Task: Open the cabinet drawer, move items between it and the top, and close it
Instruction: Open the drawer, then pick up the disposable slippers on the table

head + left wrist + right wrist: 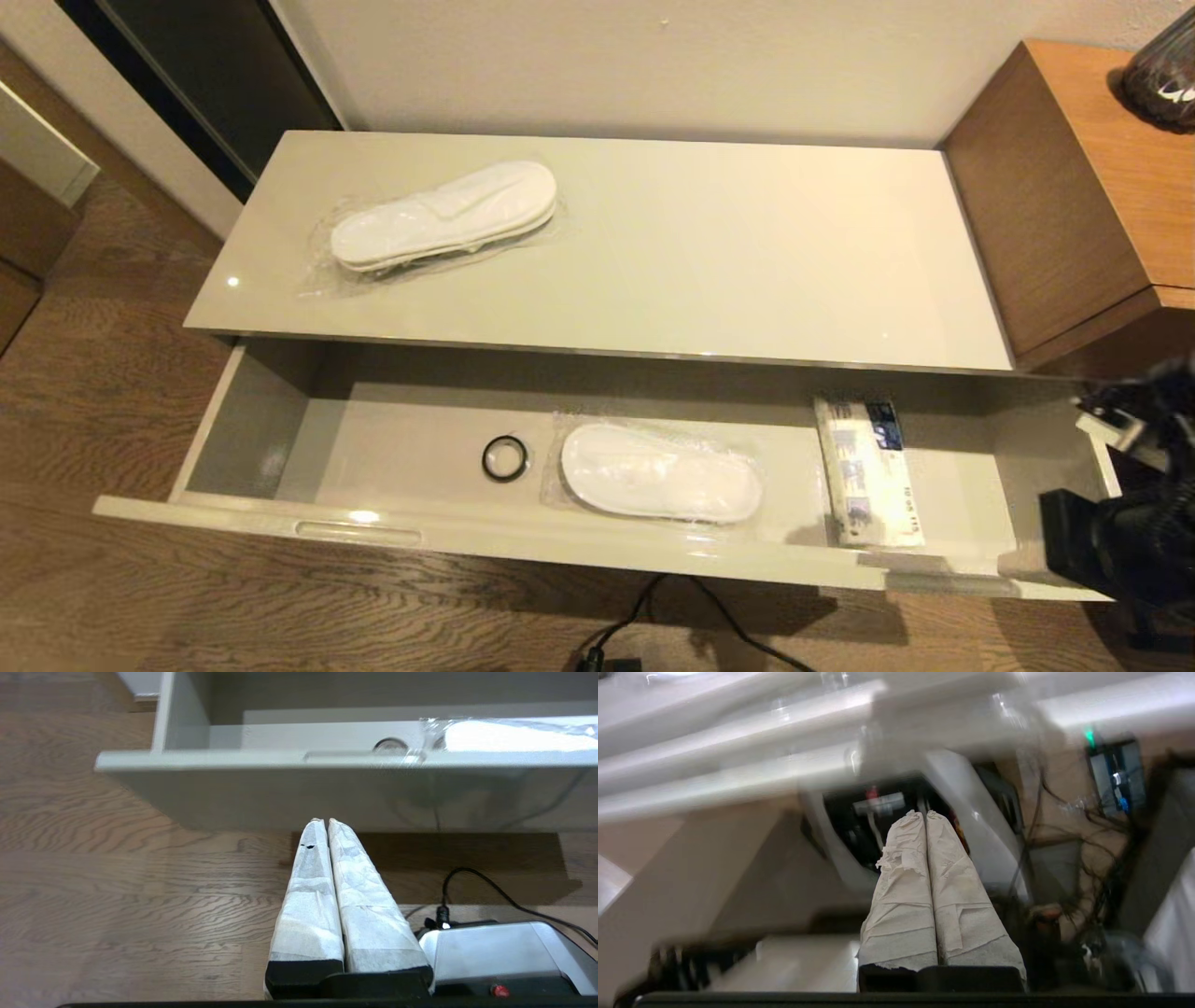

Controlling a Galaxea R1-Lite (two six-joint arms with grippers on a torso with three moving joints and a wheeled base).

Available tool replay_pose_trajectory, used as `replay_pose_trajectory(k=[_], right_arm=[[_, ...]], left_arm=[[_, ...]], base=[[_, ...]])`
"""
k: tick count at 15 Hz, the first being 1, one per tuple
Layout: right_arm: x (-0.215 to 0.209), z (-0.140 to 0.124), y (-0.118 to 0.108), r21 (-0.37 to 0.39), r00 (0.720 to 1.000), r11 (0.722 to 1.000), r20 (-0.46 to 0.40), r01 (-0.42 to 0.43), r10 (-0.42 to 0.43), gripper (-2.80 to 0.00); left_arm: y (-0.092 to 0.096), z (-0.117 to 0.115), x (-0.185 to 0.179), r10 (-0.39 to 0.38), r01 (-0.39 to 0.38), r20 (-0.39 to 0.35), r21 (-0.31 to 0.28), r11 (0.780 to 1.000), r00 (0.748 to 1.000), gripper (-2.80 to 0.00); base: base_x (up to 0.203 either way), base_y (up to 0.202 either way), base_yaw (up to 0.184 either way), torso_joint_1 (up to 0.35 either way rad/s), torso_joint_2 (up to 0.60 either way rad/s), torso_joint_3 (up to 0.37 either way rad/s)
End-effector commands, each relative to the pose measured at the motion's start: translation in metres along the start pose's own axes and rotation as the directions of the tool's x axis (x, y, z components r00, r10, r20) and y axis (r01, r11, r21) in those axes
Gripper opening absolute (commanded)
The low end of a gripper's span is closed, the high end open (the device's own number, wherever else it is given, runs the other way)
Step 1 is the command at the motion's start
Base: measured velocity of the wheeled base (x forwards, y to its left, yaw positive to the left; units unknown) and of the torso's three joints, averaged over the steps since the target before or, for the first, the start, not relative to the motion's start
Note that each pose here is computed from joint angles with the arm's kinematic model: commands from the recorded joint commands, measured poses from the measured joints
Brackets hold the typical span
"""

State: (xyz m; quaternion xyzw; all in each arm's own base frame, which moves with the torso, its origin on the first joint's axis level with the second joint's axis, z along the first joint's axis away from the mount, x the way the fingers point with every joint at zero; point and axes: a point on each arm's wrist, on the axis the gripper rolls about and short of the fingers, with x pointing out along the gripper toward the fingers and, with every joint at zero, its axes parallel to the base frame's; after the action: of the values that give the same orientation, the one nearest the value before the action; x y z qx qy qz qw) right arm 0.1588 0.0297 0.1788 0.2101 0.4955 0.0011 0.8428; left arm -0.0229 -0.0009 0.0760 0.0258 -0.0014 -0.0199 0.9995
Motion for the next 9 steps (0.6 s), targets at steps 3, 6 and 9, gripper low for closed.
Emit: replay_pose_trajectory(k=[3,6,9], right_arm=[[-0.114,-0.082,-0.03,0.016,0.997,0.999,0.068,-0.045,0.044,-2.8],[-0.143,-0.1,-0.039,0.126,0.989,0.992,0.146,0.017,-0.036,-2.8],[-0.141,-0.085,-0.034,0.131,0.924,0.991,0.379,-0.004,-0.046,-2.8]], left_arm=[[0.0,0.0,0.0,0.0,0.0,-0.002,0.001,1.0,1.0,-2.8],[0.0,0.0,0.0,-0.001,0.001,0.0,0.001,1.0,1.0,-2.8],[0.0,0.0,0.0,0.0,0.0,0.0,0.001,1.0,1.0,-2.8]], base=[[0.0,0.0,0.0,0.0,0.0,0.0],[0.0,0.0,0.0,0.0,0.0,0.0],[0.0,0.0,0.0,0.0,0.0,0.0]])
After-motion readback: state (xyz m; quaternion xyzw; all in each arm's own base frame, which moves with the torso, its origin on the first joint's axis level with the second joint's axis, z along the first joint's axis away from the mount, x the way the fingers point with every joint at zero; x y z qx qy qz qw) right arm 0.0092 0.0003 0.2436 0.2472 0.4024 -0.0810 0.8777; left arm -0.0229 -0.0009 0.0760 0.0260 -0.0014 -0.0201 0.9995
